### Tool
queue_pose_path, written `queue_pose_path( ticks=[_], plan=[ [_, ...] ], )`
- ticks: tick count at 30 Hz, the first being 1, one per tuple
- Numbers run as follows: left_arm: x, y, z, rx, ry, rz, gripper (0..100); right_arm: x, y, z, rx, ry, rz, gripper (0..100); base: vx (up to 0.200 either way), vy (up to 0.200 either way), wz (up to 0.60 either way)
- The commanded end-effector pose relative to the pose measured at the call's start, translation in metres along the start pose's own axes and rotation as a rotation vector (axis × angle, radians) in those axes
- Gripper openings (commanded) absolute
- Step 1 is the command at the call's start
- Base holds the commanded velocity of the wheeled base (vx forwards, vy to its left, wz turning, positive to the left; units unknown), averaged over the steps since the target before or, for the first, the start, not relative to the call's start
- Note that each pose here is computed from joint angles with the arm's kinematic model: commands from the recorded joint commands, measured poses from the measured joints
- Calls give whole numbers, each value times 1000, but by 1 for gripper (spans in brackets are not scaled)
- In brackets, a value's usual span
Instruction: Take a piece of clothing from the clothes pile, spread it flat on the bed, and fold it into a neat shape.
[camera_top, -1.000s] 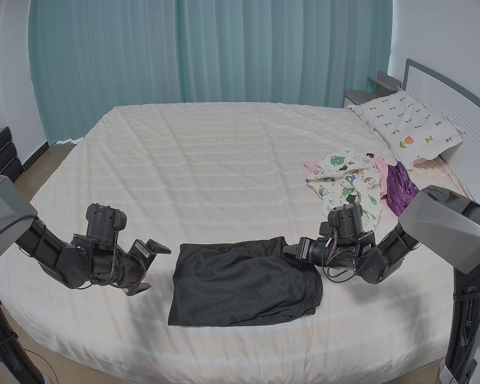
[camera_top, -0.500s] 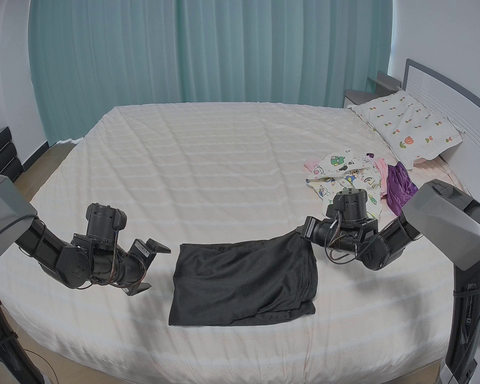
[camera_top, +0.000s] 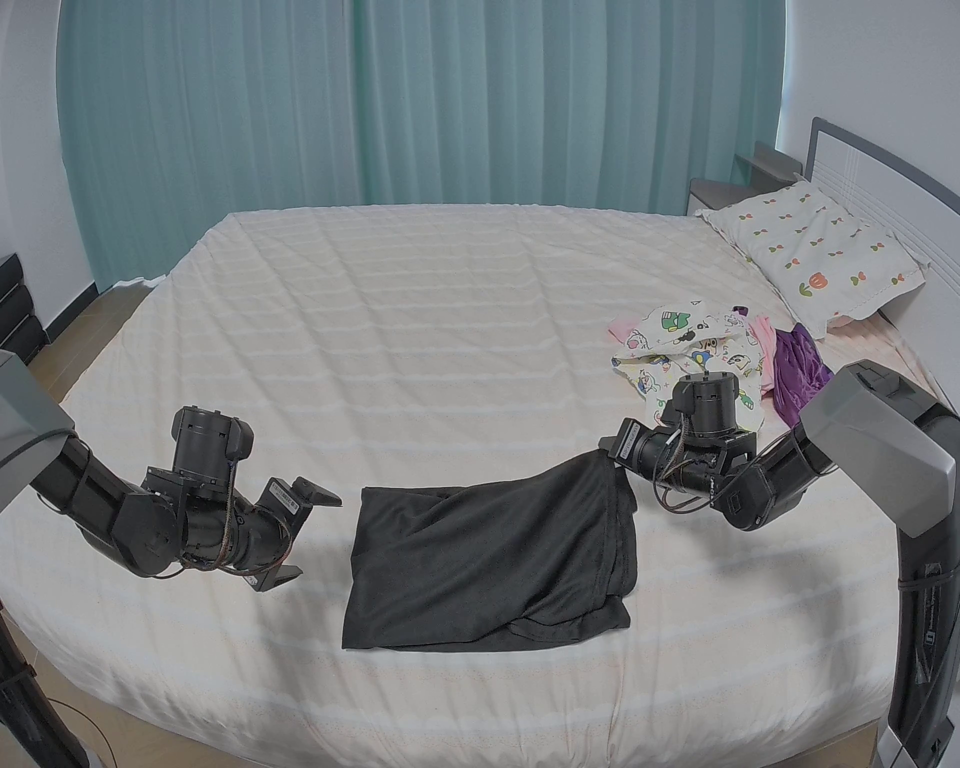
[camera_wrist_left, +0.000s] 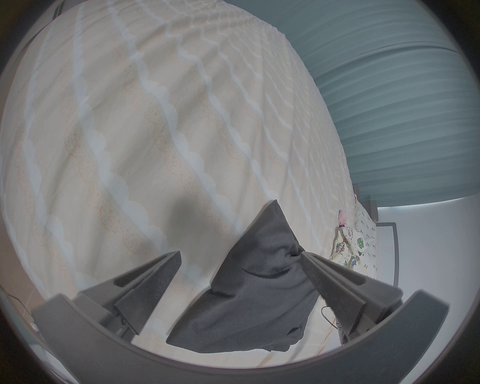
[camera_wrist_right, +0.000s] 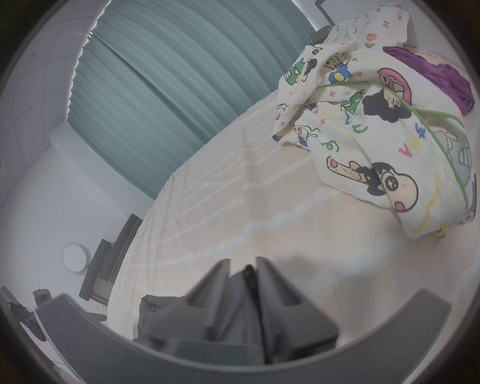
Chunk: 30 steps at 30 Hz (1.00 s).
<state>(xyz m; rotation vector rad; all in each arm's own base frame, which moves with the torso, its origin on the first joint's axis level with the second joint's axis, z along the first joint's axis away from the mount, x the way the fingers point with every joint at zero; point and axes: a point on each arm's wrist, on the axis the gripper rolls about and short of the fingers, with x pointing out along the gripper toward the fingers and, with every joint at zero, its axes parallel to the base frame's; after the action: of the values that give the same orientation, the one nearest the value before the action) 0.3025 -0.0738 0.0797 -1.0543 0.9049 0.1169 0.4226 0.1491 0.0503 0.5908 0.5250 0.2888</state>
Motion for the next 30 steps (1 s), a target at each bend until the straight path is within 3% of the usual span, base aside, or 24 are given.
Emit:
queue_pose_path(
  ticks=[1,9,19,30],
  plan=[
    [1,0,0,-1,1,2,100,5,-4,-5,0,4,-1,100,0,0,0],
    [2,1,0,-1,3,4,100,-40,7,6,-1,-6,13,100,0,0,0],
    [1,1,0,-1,3,3,100,-97,17,-28,-28,111,31,100,0,0,0],
    [2,0,-4,-6,11,4,100,-107,41,-61,-75,216,96,100,-164,0,0]
  ],
)
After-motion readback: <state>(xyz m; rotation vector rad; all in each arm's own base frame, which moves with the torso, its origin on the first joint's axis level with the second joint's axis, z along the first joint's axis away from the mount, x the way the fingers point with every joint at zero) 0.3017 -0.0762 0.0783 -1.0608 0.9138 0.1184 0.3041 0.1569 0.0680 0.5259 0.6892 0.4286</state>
